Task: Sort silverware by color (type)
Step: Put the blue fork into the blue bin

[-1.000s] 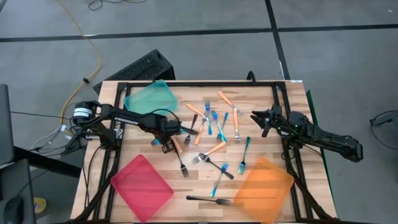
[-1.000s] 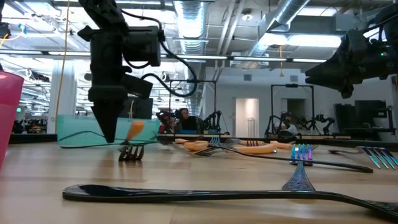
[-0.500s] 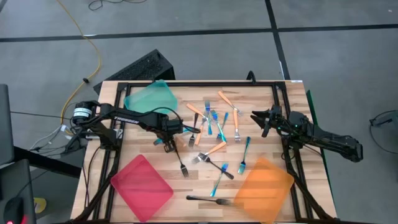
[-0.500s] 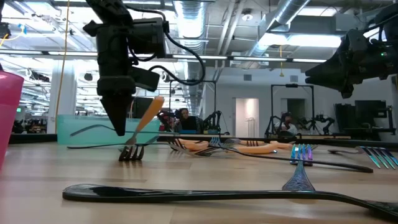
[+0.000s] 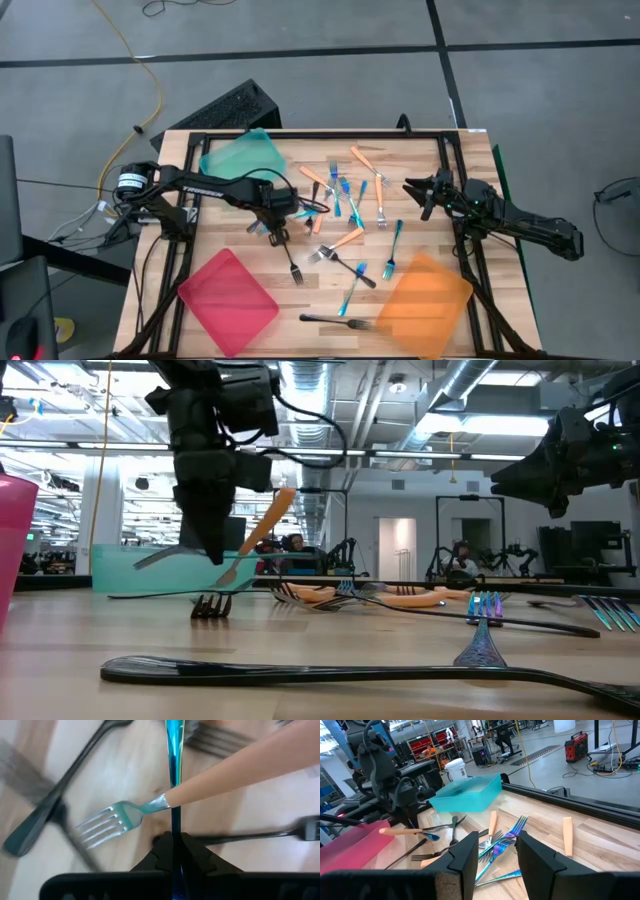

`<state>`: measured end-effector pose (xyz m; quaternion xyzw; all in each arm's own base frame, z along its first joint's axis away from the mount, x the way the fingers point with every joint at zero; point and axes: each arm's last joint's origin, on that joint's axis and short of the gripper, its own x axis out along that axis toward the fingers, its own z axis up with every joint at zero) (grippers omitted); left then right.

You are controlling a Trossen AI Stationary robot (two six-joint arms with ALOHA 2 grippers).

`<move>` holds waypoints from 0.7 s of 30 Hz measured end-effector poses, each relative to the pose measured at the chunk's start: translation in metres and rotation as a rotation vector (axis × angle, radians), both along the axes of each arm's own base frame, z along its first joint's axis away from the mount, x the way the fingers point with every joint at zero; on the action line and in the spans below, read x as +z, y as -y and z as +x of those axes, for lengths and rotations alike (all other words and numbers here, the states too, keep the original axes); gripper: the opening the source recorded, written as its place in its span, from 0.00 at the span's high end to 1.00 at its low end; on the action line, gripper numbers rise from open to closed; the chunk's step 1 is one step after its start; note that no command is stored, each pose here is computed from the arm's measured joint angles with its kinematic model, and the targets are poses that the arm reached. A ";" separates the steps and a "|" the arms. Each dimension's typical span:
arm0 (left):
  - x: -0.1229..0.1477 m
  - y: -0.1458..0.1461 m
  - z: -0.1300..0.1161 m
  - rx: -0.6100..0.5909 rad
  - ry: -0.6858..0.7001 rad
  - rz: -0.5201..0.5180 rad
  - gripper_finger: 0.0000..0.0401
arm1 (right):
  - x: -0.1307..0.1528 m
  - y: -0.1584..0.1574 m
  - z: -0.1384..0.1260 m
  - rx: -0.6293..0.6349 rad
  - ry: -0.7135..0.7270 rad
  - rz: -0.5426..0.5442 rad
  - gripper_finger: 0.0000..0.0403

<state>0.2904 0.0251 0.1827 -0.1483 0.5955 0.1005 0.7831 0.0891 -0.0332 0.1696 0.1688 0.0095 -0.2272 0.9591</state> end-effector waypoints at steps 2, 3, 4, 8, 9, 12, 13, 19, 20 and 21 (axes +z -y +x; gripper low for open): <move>0.001 0.001 0.003 -0.010 0.030 -0.032 1.00 | 0.000 0.000 0.000 0.000 0.000 0.000 0.62; 0.002 0.001 0.004 -0.015 0.043 -0.047 1.00 | 0.000 0.000 0.000 0.000 0.000 0.000 0.62; 0.002 0.002 0.004 -0.020 0.052 -0.062 1.00 | 0.000 0.000 0.000 0.000 0.000 0.000 0.62; 0.003 0.003 0.007 -0.031 0.079 -0.092 1.00 | 0.000 0.000 0.000 0.000 0.000 0.001 0.62; 0.003 0.003 0.007 -0.032 0.084 -0.097 1.00 | 0.000 0.000 0.000 0.000 0.000 0.001 0.62; 0.004 0.003 0.008 -0.039 0.101 -0.110 1.00 | 0.000 0.000 0.000 0.000 0.001 0.002 0.62; 0.004 0.003 0.008 -0.040 0.102 -0.114 1.00 | 0.000 0.000 0.000 0.000 0.001 0.002 0.62; 0.004 0.003 0.010 -0.040 0.120 -0.109 1.00 | 0.000 0.000 0.000 0.000 0.001 0.002 0.62; 0.004 0.003 0.010 -0.037 0.118 -0.100 1.00 | 0.000 0.000 0.000 0.000 0.001 0.002 0.62; 0.004 0.002 0.010 -0.033 0.116 -0.089 1.00 | 0.000 0.000 0.000 0.000 0.001 0.003 0.62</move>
